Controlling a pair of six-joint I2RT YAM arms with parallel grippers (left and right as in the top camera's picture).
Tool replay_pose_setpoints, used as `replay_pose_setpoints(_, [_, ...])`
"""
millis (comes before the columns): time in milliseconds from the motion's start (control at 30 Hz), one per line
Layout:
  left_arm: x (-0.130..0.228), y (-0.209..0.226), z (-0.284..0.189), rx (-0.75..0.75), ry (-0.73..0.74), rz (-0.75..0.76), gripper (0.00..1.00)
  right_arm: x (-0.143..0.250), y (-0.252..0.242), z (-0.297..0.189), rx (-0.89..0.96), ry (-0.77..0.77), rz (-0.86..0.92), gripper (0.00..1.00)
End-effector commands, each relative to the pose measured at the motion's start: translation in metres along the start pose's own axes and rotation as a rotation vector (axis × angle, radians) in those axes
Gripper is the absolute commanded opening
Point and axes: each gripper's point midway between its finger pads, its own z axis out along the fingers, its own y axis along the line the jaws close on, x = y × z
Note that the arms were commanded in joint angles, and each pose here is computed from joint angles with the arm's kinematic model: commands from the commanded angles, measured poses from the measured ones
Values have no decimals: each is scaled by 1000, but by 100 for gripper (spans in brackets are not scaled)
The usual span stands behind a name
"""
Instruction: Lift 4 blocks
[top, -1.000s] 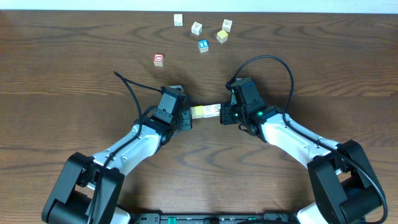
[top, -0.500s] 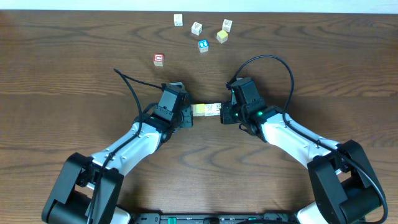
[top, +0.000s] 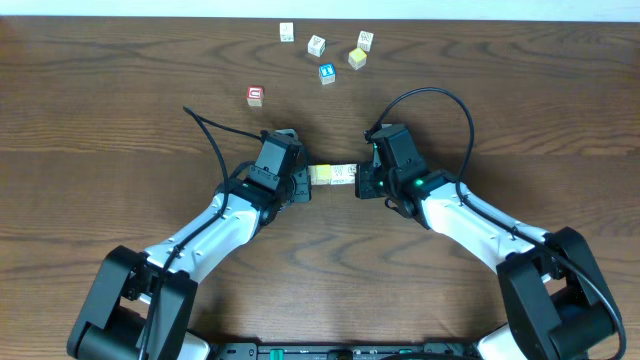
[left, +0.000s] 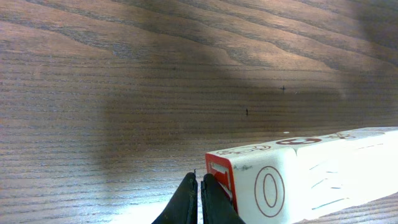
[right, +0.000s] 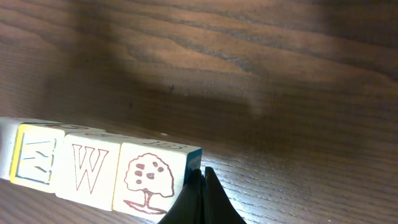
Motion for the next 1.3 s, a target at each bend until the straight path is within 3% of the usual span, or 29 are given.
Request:
replay_pose_setpoints(0, [-19,-68,-21,248,-15,51,7,-1,83,-26,-312,27,-100,1])
replay_pose_setpoints(1267, [-34,-77,-40,274,-66,58,7,-20,92,-38,-313,2,-123,1])
